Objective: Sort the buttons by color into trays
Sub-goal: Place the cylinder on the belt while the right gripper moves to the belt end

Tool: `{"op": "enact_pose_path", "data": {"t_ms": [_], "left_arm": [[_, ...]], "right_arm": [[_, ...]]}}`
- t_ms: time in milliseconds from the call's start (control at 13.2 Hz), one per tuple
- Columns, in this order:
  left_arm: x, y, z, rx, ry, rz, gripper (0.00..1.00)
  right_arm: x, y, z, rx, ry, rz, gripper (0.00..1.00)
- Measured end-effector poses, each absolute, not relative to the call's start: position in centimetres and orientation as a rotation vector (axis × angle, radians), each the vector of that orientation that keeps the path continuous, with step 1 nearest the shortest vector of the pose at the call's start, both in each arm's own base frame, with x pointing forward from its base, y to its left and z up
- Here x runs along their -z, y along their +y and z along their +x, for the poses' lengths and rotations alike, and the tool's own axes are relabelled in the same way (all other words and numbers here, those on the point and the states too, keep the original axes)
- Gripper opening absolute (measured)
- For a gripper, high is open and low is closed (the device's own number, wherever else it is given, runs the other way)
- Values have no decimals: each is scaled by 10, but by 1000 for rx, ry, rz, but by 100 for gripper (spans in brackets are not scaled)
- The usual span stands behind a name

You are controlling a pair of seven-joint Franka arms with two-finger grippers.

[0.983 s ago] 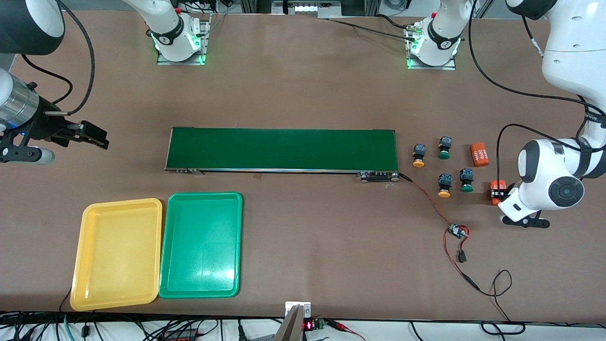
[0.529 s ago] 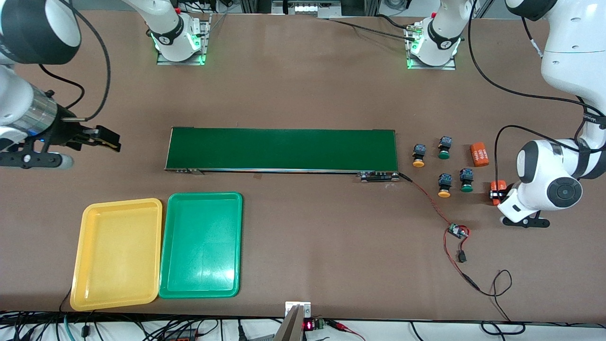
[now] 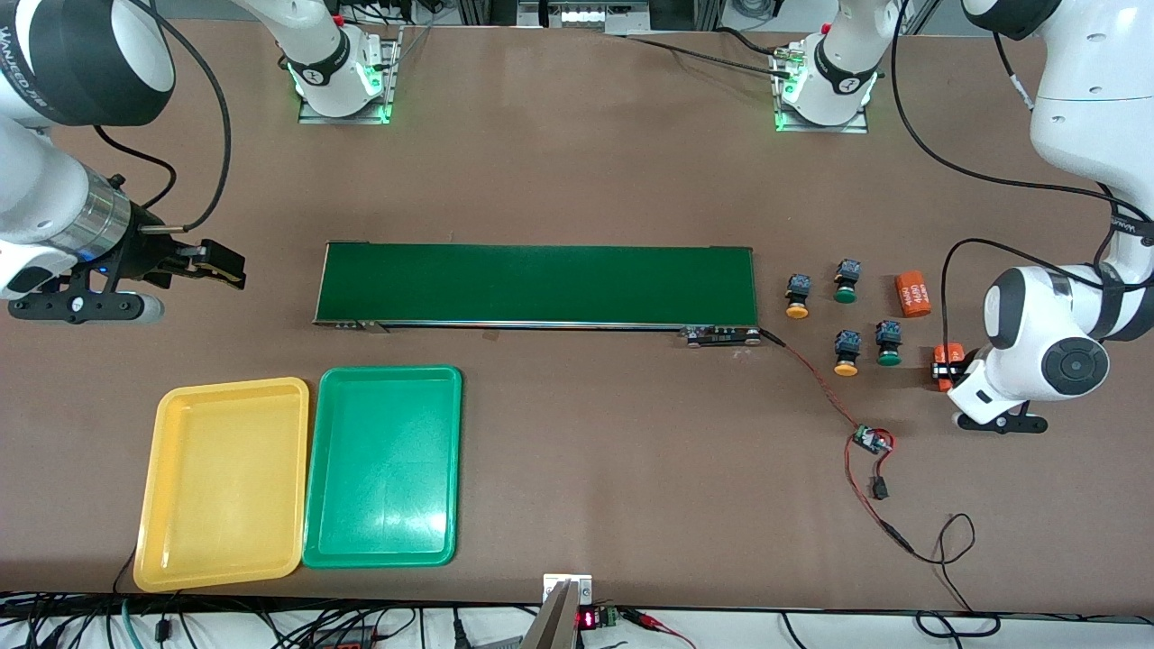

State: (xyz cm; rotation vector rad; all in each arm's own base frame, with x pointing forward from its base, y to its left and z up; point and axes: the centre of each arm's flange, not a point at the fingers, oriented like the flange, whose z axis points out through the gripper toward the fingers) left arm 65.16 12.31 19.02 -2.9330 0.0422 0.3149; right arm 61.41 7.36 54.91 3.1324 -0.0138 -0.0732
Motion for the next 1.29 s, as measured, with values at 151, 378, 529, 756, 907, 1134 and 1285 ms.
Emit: {"op": "enact_pose_path", "data": {"t_ms": [151, 378, 529, 756, 907, 1134, 1285], "left_arm": [[-198, 114, 656, -320, 55, -2933, 49], [-248, 84, 669, -405, 85, -2896, 49], [-286, 49, 677, -441, 130, -2869, 49], [-328, -13, 675, -481, 236, -2861, 49], [-344, -62, 666, -512, 347, -2871, 49], [-356, -139, 646, -553, 540, -2879, 49], [-363, -180, 633, -563, 666, -2879, 49]], "right_arm": [[-548, 70, 617, 57, -24, 3133, 100], [-543, 71, 624, 14, -24, 3134, 100], [-540, 72, 628, -5, -24, 3135, 100], [-532, 73, 631, 5, -23, 3133, 100], [-523, 72, 638, -13, -26, 3131, 100], [-514, 71, 646, -44, -33, 3129, 100], [-514, 72, 647, -58, -31, 3130, 100]]}}
